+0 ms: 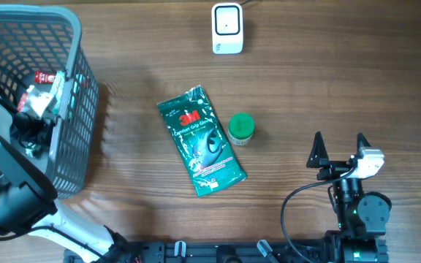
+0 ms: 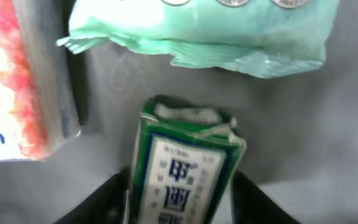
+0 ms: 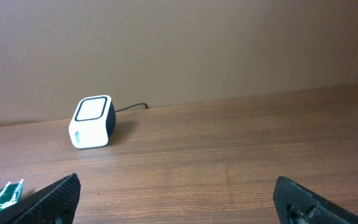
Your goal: Scan the item barcode
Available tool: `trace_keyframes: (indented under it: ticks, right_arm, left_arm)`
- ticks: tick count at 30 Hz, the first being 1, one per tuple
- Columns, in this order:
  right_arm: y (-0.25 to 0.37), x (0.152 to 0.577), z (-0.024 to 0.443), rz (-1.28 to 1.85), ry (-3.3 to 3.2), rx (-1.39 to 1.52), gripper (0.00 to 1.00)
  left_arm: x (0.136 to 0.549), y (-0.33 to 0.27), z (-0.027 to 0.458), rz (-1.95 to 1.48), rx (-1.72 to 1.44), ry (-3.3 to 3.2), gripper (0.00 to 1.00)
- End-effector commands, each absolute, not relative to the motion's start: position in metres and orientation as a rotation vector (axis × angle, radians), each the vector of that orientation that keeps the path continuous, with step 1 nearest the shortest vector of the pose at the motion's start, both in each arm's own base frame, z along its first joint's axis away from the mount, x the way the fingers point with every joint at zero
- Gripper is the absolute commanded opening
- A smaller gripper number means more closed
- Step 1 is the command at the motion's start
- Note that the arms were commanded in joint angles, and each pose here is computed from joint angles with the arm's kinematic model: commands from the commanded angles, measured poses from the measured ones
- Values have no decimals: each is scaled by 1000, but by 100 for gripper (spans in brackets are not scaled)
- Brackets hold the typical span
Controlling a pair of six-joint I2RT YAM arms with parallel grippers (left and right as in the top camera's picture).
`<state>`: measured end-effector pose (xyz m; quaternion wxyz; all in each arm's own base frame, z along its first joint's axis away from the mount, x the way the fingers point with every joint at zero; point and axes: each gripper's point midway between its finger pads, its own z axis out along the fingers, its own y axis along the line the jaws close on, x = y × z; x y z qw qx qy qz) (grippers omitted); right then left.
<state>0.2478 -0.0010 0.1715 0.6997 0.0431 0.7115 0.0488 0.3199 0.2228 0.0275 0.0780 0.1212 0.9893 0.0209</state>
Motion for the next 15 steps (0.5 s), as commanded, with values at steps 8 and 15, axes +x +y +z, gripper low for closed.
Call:
trace_keyframes:
  ticks: [8, 15]
  right_arm:
    - [-2, 248, 173, 104, 1578, 103, 99]
    - [-2, 248, 173, 104, 1578, 103, 100]
  left_arm:
    - [325, 223, 18, -17, -356, 2942, 100]
    - [310, 204, 15, -140, -454, 2992, 86]
